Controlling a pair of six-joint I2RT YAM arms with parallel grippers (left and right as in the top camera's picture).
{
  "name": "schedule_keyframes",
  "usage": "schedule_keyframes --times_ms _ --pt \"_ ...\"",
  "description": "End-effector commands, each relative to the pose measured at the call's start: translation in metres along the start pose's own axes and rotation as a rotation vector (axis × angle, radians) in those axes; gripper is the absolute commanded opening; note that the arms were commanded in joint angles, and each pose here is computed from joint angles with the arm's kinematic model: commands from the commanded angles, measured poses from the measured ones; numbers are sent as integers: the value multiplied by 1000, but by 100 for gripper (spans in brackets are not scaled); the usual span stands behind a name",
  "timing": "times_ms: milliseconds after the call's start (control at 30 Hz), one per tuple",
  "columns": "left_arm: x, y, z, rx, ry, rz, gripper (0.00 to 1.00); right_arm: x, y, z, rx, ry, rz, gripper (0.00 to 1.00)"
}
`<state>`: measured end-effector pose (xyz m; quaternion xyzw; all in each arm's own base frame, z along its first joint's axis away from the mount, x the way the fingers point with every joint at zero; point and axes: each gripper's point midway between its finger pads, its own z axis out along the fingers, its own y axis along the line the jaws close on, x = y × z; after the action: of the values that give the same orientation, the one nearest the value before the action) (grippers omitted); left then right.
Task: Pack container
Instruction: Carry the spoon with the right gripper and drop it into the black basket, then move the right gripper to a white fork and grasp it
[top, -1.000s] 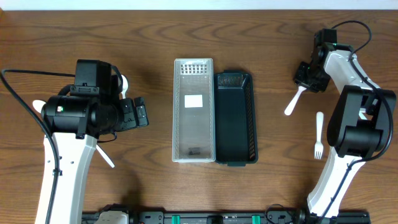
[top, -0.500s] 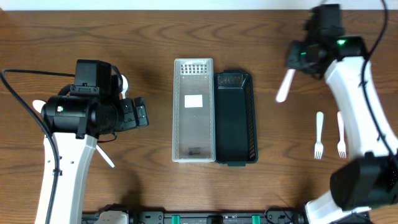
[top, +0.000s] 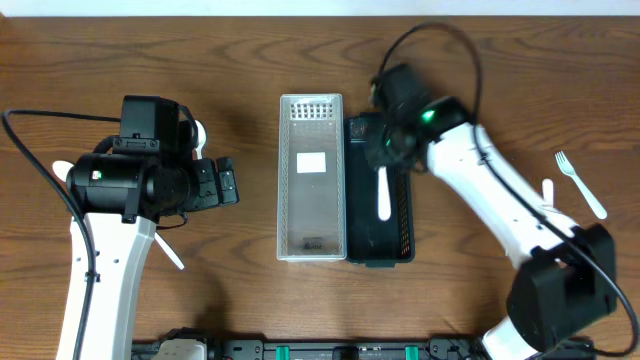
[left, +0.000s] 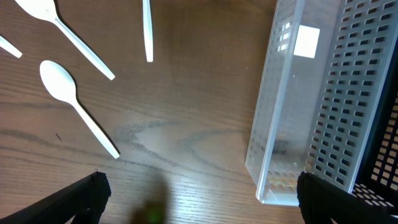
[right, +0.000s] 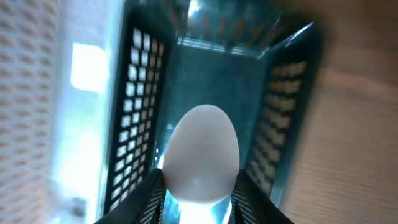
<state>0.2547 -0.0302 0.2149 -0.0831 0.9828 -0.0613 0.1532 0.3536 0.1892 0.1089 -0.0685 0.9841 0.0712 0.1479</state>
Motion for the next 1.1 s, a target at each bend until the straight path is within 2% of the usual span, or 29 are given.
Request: schedule_keyframes --times_ms 0,33,100,267,300,367,400,500,600,667,800,1067 --pt "-4 -1 -6 8 -24 14 98 23 6 22 6 44 -27 20" --pt "-4 -1 -7 8 -25 14 98 25 9 24 3 43 -47 24" --pt "-4 -1 -7 8 -26 14 98 24 13 24 -3 37 -78 38" --pt "-4 -1 -6 8 -25 15 98 12 18 12 -14 5 -83 44" --pt "-4 -1 -6 8 -25 18 98 7 19 6 -15 -7 -87 49" --pt "-4 -1 -6 8 -25 18 98 -10 15 -16 5 -47 -81 67" --pt "-4 -1 -6 8 -26 18 98 -18 9 -27 25 -70 -70 72" --pt "-5 -2 -7 9 -31 18 98 -42 -21 -68 112 -154 -2 74" --pt "-7 -2 -7 10 -36 19 98 -50 -77 -109 217 -227 164 89" --pt "-8 -2 -7 12 -43 19 98 -43 -120 -129 269 -234 289 96" --pt "-9 -3 -7 13 -47 24 98 -8 -184 -131 324 -141 476 99" --pt "-13 -4 -7 16 -61 35 98 83 -220 -41 277 105 642 99"
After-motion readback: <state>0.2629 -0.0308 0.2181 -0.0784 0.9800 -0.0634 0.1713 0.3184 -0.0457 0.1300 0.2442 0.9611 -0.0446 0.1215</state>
